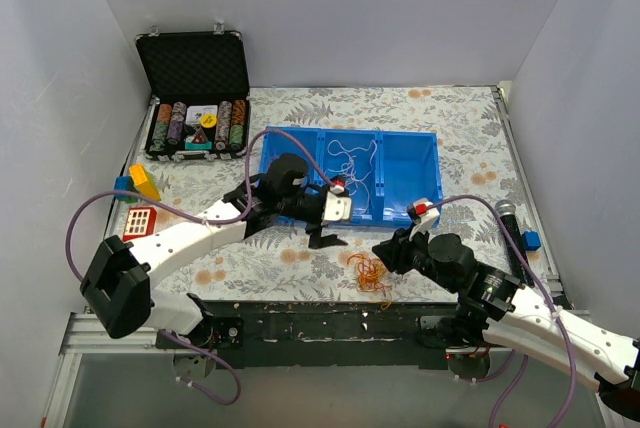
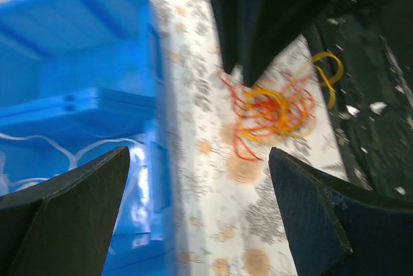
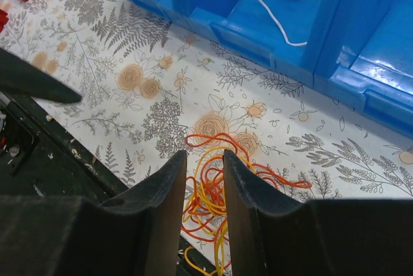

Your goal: Untangle the cables

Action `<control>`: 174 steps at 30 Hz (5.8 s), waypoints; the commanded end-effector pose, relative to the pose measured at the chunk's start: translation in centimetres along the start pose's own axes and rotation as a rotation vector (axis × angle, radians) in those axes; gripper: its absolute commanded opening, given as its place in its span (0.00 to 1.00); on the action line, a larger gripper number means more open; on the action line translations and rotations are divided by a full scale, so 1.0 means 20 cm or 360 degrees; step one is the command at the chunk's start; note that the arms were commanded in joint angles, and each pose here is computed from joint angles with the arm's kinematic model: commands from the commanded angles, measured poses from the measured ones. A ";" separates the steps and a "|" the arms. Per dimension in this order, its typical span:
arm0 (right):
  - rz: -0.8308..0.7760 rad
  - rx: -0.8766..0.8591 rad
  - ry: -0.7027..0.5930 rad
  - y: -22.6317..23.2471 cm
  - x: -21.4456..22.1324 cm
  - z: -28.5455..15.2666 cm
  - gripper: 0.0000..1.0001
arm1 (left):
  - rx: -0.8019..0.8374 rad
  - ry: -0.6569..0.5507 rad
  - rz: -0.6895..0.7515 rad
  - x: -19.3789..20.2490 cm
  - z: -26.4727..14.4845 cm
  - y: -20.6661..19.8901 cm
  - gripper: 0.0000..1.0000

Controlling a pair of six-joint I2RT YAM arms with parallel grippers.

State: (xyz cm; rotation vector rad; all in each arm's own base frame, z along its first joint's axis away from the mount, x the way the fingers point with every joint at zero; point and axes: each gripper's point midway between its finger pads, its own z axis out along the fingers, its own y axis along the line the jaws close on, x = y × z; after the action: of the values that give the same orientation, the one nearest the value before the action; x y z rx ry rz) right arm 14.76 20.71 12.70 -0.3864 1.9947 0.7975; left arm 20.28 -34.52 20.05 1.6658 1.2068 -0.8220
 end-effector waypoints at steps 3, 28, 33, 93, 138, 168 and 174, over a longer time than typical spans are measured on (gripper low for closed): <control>0.0040 0.0030 -0.0095 0.01 -0.10 -0.04 0.37 | 0.0335 0.0159 -0.0174 0.25 0.09 -0.31 0.78; 0.0022 0.0047 -0.0071 0.00 -0.10 -0.06 0.36 | 0.0441 0.0270 -0.0551 0.47 0.41 -0.32 0.28; 0.0015 0.0049 -0.0072 0.00 -0.11 -0.06 0.36 | 0.0259 0.0244 -0.0475 0.39 0.38 -0.20 0.00; -0.0441 -0.0212 -0.0438 0.36 -0.82 -0.20 0.66 | -0.0258 -0.0134 0.0065 -0.46 -0.37 -0.08 0.00; -0.0514 0.0358 -0.0589 -0.28 -1.40 0.16 0.64 | -0.0178 0.0000 0.0081 -0.25 -0.37 -0.21 0.00; 0.1579 -0.1023 -0.0118 -0.18 -0.97 0.27 0.91 | -0.0174 -0.0011 0.0096 -0.27 -0.37 -0.21 0.00; 0.0972 -0.0568 -0.0104 -0.24 -1.15 0.32 0.92 | -0.0200 -0.0018 0.0109 -0.29 -0.39 -0.20 0.00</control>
State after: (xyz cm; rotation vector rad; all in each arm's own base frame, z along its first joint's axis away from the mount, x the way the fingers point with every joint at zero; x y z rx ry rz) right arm 32.94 21.00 21.51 0.4194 1.9907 1.7932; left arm 15.07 -28.97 24.43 1.6147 1.2308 -0.7122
